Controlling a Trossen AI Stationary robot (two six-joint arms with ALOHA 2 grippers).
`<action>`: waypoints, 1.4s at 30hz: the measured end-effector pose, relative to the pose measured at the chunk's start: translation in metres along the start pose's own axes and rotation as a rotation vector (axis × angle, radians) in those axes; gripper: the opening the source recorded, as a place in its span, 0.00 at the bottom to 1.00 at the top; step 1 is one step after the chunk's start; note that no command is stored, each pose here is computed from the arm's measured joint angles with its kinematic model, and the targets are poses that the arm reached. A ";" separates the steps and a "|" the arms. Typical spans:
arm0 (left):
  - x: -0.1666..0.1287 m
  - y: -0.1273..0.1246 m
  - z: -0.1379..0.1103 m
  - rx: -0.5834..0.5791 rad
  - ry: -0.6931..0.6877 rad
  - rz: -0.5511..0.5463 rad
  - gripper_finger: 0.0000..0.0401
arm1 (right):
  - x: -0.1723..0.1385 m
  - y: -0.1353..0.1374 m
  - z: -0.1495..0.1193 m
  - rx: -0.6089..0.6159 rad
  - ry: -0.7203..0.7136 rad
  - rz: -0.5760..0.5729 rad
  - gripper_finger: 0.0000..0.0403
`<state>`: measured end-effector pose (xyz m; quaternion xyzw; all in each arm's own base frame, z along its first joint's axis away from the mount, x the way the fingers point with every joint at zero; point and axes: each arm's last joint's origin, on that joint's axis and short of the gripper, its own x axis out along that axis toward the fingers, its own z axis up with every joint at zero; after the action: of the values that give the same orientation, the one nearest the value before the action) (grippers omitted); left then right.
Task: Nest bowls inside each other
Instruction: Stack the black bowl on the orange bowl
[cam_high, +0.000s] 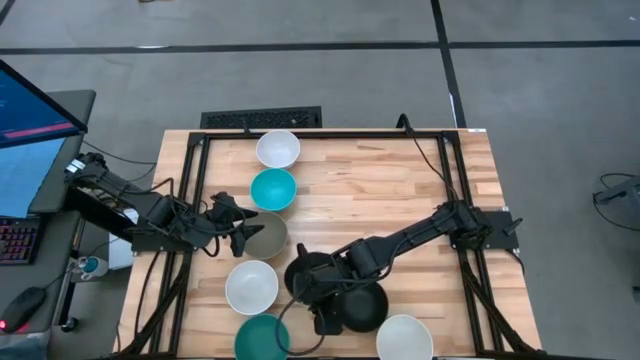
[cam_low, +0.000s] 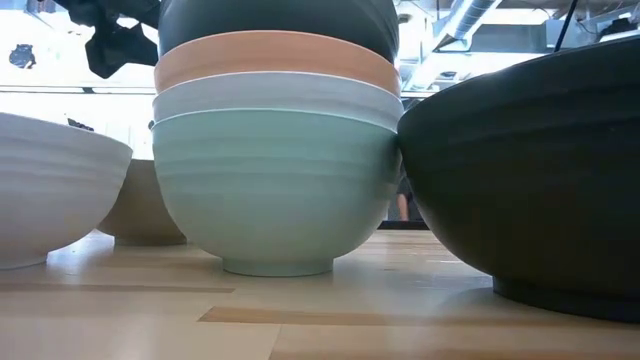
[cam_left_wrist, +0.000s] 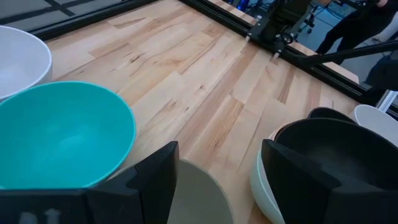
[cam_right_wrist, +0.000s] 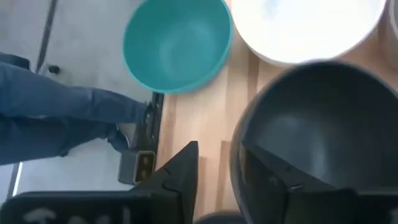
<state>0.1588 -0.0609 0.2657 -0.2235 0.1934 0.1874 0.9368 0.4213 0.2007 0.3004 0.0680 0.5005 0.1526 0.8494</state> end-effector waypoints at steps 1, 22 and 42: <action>0.000 0.000 0.000 0.002 0.000 0.000 0.55 | 0.001 0.000 0.001 0.002 -0.015 0.005 0.32; 0.000 0.000 -0.001 0.022 0.017 -0.016 0.55 | 0.013 0.000 -0.005 0.044 -0.010 -0.006 0.06; 0.000 0.001 -0.002 0.027 0.028 -0.005 0.55 | 0.017 -0.009 0.010 0.071 -0.145 -0.055 0.04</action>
<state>0.1580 -0.0611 0.2640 -0.2139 0.2086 0.1790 0.9374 0.4396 0.1984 0.2894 0.0954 0.4446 0.1061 0.8843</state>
